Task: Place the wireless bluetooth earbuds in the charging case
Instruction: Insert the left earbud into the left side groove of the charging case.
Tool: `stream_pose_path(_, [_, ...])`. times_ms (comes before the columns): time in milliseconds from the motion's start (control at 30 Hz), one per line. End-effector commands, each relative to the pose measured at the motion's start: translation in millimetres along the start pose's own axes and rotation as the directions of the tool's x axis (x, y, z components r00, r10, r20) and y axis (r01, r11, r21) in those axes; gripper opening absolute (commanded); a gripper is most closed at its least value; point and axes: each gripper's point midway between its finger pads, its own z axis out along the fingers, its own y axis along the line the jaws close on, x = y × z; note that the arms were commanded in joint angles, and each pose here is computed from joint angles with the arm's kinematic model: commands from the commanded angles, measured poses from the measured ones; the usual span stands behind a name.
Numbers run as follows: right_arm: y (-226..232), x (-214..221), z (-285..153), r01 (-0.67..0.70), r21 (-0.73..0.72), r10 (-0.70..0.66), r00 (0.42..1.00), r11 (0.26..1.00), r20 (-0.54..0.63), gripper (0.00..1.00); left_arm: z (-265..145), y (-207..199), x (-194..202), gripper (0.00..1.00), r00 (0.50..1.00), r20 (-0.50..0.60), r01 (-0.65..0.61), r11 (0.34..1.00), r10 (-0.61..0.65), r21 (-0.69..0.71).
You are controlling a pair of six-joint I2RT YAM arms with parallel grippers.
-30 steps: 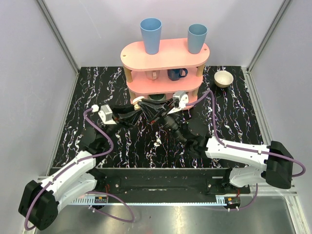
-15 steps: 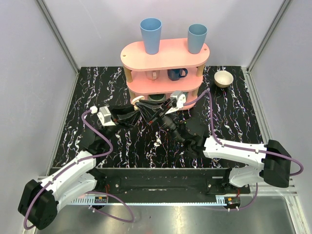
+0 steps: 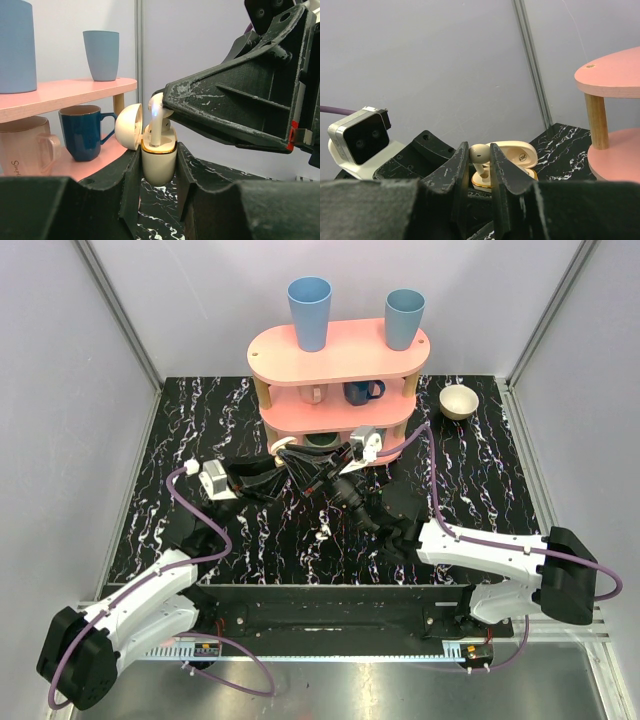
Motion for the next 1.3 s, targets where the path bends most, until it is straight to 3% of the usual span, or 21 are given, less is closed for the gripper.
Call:
stream_pose_path(0, [11.2,-7.2,3.1,-0.005,-0.02,0.005,1.0,1.0,0.013,0.0,2.0,-5.0,-31.1,0.0,0.992,0.118,-0.055,0.998,0.053,0.011])
stream_pose_path(533, [13.9,-9.9,0.9,0.017,-0.028,-0.017,1.0,0.999,-0.005,0.0,-0.9,3.2,-32.3,0.0,0.989,0.133,-0.055,0.998,0.06,-0.039])
stream_pose_path(1000, [5.1,-11.3,4.7,0.039,0.024,-0.039,0.999,0.999,0.004,0.0,-10.0,-21.6,-36.9,0.0,0.976,0.189,-0.123,0.989,0.107,0.077])
stream_pose_path(1267, [13.1,-4.7,3.9,0.005,-0.015,-0.005,1.0,1.0,-0.024,0.0,-8.7,-19.0,-35.1,0.0,0.975,0.192,-0.127,0.99,0.112,0.067])
